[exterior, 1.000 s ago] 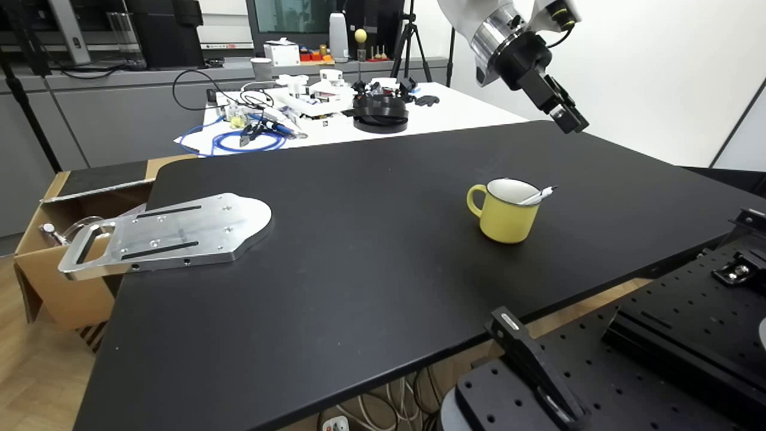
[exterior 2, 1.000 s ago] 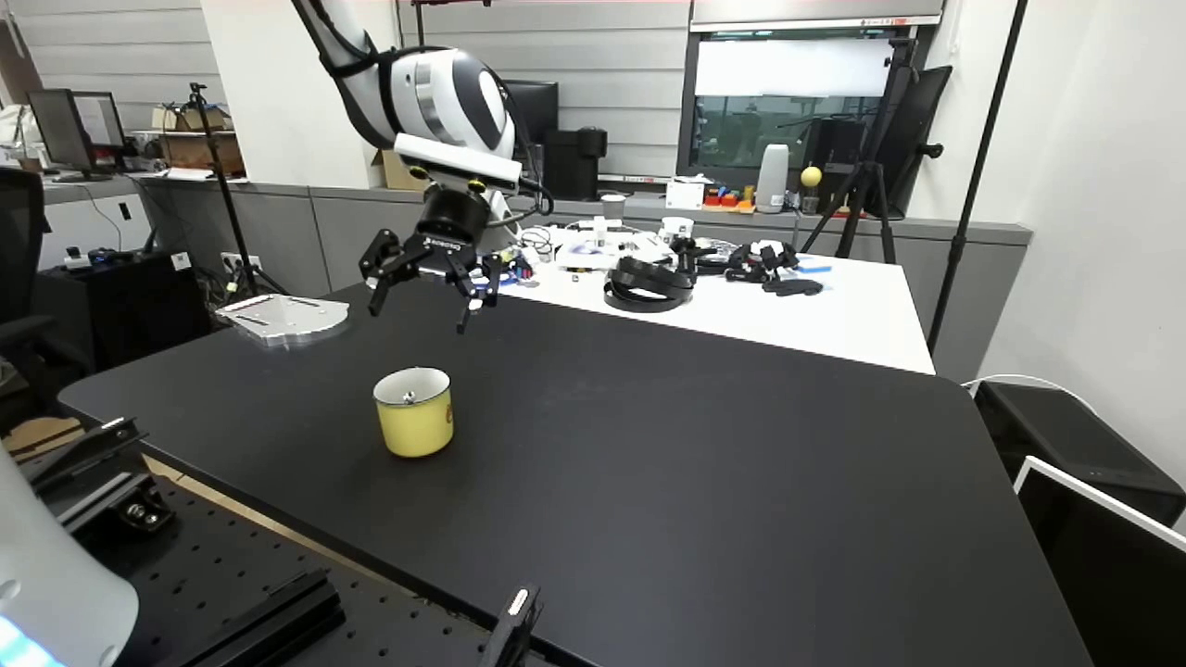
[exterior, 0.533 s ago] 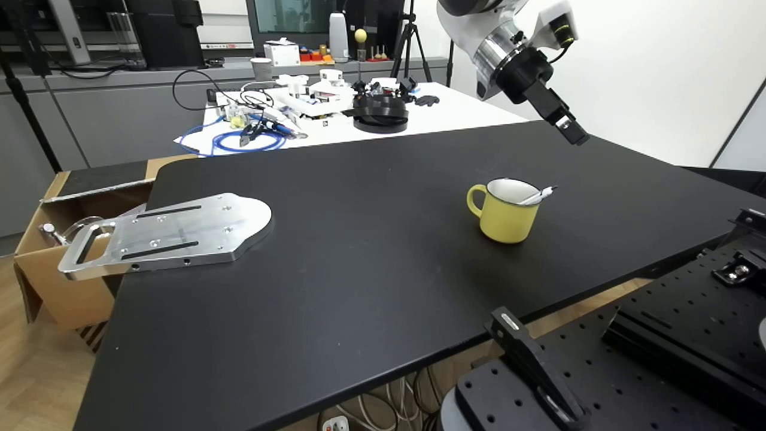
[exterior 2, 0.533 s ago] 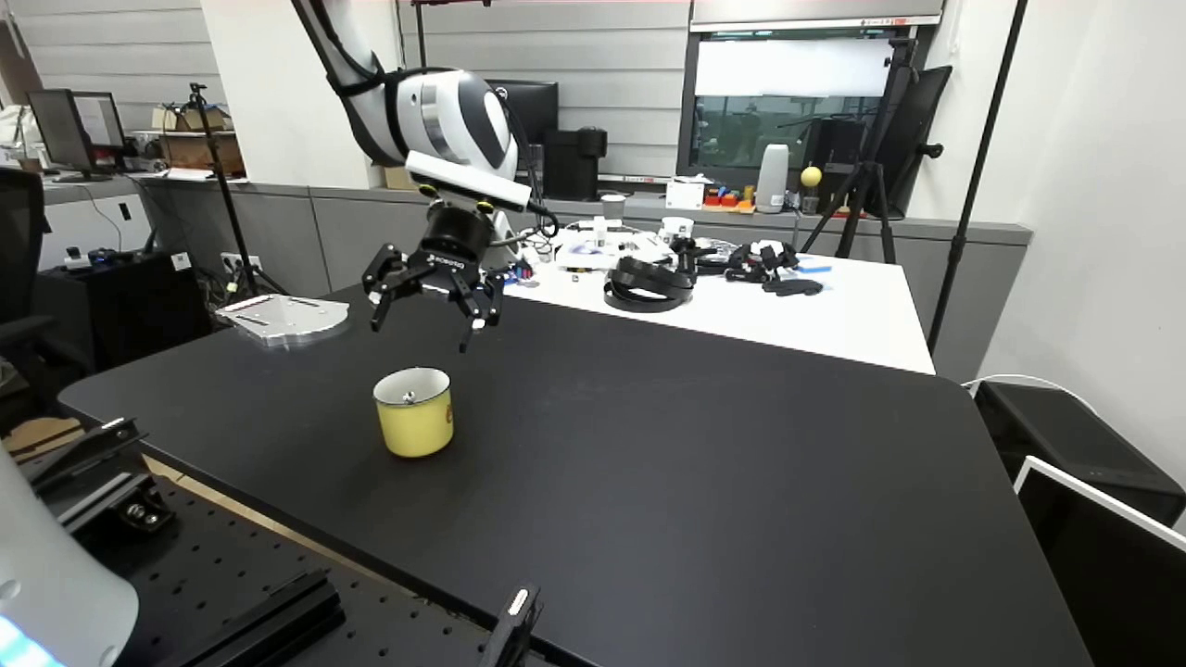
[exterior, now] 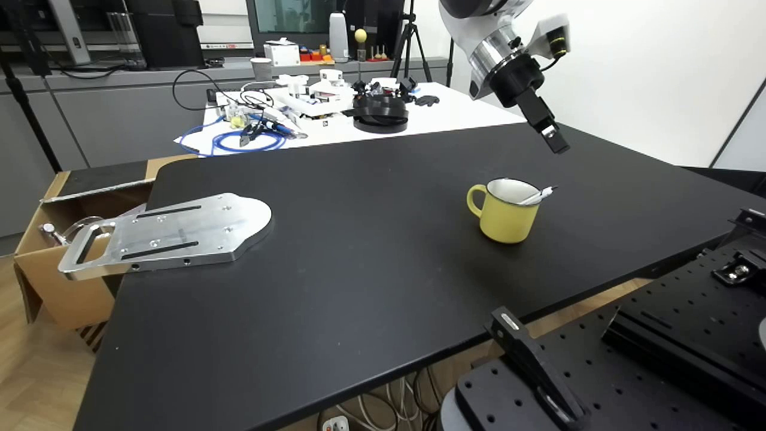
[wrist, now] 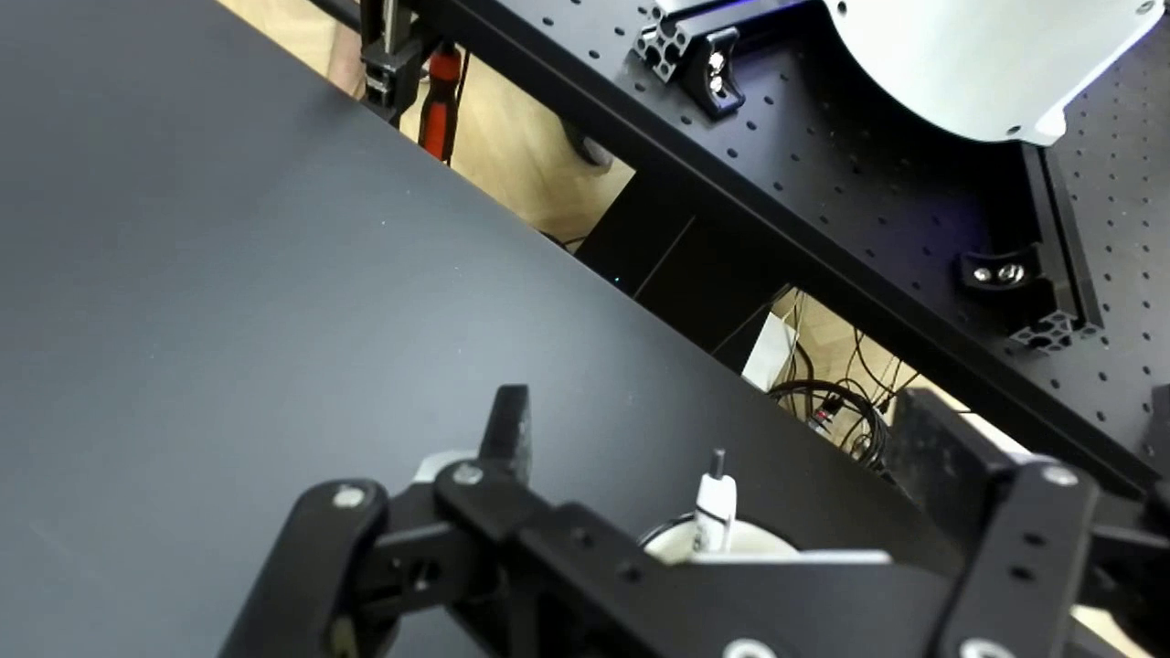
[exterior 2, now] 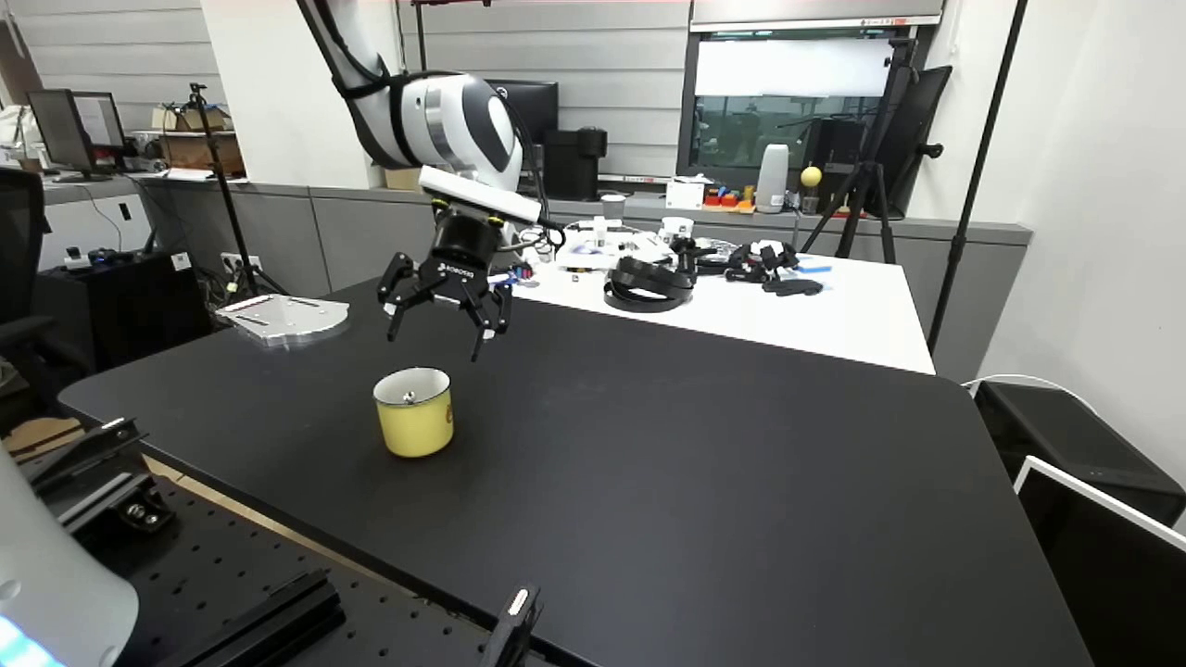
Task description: Take the pen out of the cup and put it on the table
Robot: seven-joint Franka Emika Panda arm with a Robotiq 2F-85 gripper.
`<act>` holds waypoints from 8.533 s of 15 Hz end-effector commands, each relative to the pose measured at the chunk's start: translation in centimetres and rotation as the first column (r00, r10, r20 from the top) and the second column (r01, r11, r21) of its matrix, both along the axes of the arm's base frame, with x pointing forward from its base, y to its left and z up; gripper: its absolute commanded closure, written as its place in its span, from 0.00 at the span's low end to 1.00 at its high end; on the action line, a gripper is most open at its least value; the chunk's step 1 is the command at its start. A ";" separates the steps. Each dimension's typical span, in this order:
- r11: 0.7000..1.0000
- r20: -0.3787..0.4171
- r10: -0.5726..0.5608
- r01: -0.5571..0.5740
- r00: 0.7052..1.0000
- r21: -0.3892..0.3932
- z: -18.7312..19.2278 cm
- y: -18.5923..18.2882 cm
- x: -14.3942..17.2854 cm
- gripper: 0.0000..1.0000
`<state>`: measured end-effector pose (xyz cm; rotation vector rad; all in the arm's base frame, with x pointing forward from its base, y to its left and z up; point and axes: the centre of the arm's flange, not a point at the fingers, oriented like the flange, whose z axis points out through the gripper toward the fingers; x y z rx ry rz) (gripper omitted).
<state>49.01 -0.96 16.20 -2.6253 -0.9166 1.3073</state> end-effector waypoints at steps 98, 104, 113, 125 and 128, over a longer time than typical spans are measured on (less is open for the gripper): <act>0.985 0.536 -0.167 0.162 0.828 0.058 -0.1 -4.4 5.0 0.96; 0.962 0.680 -0.228 0.269 0.697 0.047 -3.7 -5.8 5.5 0.96; 0.941 0.723 -0.247 0.339 0.646 0.019 -6.5 -5.4 5.3 0.53; 0.948 0.661 -0.245 0.319 0.709 0.010 -6.6 -4.7 4.9 0.01; 0.948 0.660 -0.245 0.319 0.710 0.009 -6.6 -4.7 4.9 0.01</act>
